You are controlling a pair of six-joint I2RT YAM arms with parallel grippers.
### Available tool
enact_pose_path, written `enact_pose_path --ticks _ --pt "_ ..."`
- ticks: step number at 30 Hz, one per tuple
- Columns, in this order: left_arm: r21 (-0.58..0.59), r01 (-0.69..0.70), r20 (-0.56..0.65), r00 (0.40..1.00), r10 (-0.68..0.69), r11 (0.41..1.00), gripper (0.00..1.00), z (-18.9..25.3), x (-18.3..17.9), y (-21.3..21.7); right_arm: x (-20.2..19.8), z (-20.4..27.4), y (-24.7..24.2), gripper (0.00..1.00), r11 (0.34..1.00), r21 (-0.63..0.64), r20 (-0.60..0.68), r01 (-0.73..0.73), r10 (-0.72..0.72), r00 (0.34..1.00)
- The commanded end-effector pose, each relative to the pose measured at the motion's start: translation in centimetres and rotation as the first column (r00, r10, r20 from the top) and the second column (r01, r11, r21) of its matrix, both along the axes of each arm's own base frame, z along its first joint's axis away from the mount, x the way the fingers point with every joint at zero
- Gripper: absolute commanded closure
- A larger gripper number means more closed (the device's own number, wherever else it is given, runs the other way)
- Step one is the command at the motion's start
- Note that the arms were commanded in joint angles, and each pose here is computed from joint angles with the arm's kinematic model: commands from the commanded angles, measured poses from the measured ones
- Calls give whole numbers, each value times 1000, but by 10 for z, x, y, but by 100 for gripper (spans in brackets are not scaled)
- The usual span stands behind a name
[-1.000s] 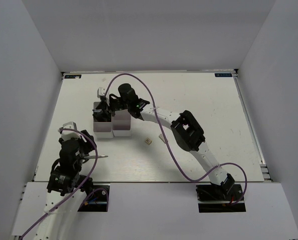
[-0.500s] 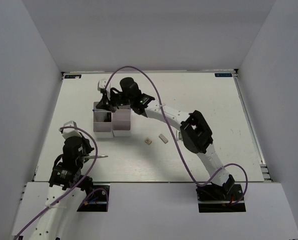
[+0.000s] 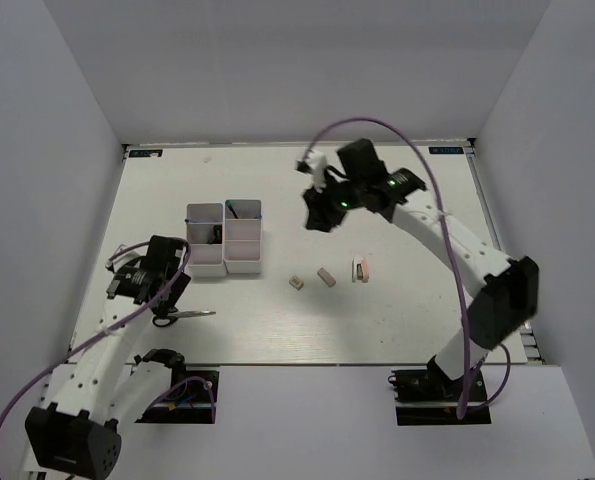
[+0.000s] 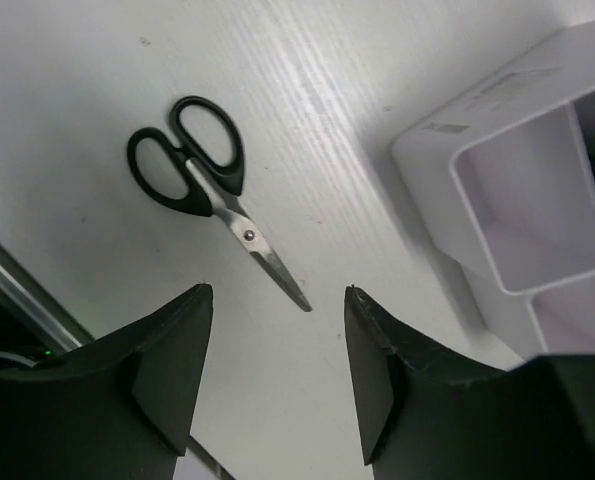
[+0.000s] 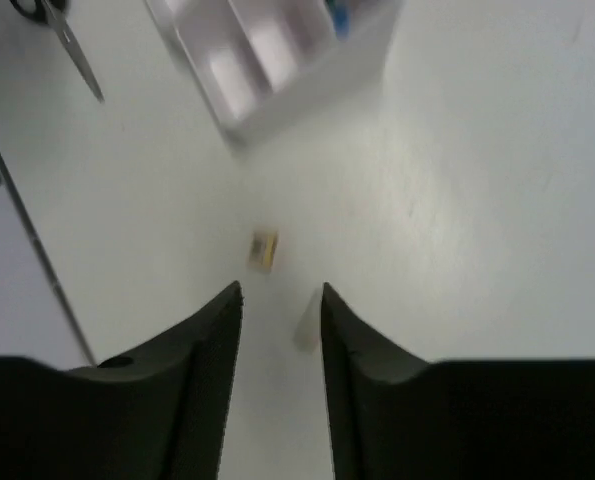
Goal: Sort the stationery into containers
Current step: Pick up the scissors from the center of the board.
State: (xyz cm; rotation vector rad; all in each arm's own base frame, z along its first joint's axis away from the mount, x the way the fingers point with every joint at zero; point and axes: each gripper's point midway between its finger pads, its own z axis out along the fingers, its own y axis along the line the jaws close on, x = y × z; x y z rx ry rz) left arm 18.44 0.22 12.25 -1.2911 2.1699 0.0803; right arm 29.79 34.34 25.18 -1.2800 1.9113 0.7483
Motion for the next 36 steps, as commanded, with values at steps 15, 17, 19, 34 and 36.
enact_pose_path --ticks 15,17,19,34,36 --pt "-72 -322 -222 928 300 944 49 -56 21 36 -113 -71 -147 87 994 3 -146 105 -104 984" --pt "-72 -344 -232 919 320 936 49 -63 22 42 -112 -69 -148 86 994 9 -142 110 -107 984" --pt "-70 -352 -240 914 327 933 49 -69 22 46 -111 -70 -149 86 994 11 -145 112 -109 983" --pt "-76 -390 -331 878 346 918 52 -114 27 54 -104 -76 -159 86 990 15 -167 143 -139 976" --pt "-79 -393 -322 880 350 916 52 -117 30 56 -105 -75 -158 86 990 22 -174 139 -133 976"
